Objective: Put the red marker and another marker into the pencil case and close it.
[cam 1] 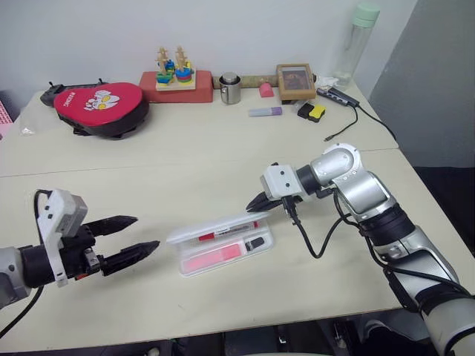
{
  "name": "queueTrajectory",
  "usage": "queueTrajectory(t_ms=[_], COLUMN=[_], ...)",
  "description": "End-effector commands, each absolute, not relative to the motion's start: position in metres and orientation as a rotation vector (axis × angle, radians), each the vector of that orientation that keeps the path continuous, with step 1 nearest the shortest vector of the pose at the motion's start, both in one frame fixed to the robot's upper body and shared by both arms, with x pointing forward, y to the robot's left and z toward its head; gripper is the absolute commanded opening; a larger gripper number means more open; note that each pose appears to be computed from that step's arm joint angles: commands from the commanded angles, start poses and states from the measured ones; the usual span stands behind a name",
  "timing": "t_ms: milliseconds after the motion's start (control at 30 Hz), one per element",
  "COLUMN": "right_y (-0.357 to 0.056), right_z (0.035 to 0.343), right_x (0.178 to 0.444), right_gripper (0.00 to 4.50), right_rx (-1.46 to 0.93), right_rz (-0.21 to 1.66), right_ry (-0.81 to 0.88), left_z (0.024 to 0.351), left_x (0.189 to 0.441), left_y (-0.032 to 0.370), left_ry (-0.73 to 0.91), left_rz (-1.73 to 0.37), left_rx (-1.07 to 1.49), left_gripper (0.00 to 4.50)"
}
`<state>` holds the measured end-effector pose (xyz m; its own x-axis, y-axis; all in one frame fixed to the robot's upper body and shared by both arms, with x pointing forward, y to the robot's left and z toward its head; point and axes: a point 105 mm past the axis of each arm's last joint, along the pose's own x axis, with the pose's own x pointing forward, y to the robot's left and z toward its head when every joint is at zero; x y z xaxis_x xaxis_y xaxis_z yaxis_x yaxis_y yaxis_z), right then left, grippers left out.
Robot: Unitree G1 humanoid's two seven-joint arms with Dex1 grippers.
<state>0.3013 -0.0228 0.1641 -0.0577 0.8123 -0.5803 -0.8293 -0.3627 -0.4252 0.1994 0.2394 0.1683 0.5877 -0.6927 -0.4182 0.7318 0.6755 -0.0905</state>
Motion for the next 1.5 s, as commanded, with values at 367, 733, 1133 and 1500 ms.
queueTrajectory(t_ms=[367,733,1133,1500], right_y=[-0.014,-0.008,-0.003,-0.034], right_z=[0.136,0.081,0.149,0.166], right_x=[0.290,0.295,0.297,0.315], right_gripper=[0.07,0.07,0.07,0.07], right_rx=[-0.891,-0.856,-0.728,-0.386], right_rz=[1.735,1.697,1.660,1.257], right_ry=[0.099,0.252,0.103,0.059], left_z=[0.182,0.175,0.181,0.162], left_x=[0.203,0.207,0.228,0.238], left_y=[0.233,0.238,0.246,0.245], left_ry=[0.480,0.504,0.323,0.141], left_rz=[-0.963,-0.956,-0.763,-0.392], left_rx=[0.245,0.282,0.219,0.062], left_gripper=[4.50,4.50,4.50,4.50])
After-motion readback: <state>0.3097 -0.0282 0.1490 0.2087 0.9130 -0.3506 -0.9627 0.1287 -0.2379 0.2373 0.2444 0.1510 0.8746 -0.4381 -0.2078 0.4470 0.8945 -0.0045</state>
